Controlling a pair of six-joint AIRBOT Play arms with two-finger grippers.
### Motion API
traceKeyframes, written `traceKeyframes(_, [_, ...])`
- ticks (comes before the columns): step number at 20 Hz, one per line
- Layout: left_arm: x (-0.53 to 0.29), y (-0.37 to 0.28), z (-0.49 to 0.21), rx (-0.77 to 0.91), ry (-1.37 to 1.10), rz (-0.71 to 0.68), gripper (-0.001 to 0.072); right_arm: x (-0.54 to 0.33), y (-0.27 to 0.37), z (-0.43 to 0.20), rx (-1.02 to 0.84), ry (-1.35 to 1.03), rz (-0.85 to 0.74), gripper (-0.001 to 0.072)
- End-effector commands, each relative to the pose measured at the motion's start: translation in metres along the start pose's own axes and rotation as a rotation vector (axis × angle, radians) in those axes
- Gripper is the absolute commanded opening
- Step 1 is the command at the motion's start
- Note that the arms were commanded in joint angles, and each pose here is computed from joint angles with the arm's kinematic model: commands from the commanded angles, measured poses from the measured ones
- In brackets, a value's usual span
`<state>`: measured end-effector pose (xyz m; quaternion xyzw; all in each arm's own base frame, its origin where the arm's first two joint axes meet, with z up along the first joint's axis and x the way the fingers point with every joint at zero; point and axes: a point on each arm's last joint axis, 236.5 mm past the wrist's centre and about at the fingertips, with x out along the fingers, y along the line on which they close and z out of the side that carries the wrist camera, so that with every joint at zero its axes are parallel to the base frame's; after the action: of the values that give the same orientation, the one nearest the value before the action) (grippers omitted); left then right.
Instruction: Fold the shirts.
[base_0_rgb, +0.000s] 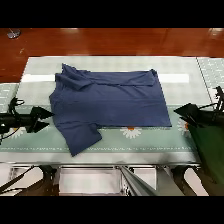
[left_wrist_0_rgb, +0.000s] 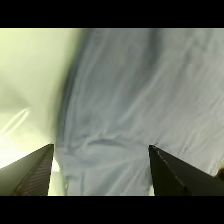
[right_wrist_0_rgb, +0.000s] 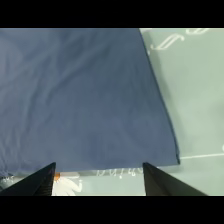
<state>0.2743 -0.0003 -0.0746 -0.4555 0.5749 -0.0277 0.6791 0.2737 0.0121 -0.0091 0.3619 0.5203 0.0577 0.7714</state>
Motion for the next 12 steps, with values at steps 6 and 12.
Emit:
traceKeyframes(6, [0.024,0.004,-0.005,-0.009,-0.009,0.011,0.0695,0.003,0.004,-0.010,0.020,-0.003,0.027,0.0621])
traceKeyframes(12, [0.043,-0.012,-0.029,0.095,0.080,0.019,0.0694,-0.005,-0.020,0.028,0.101,-0.146,-0.060,0.0621])
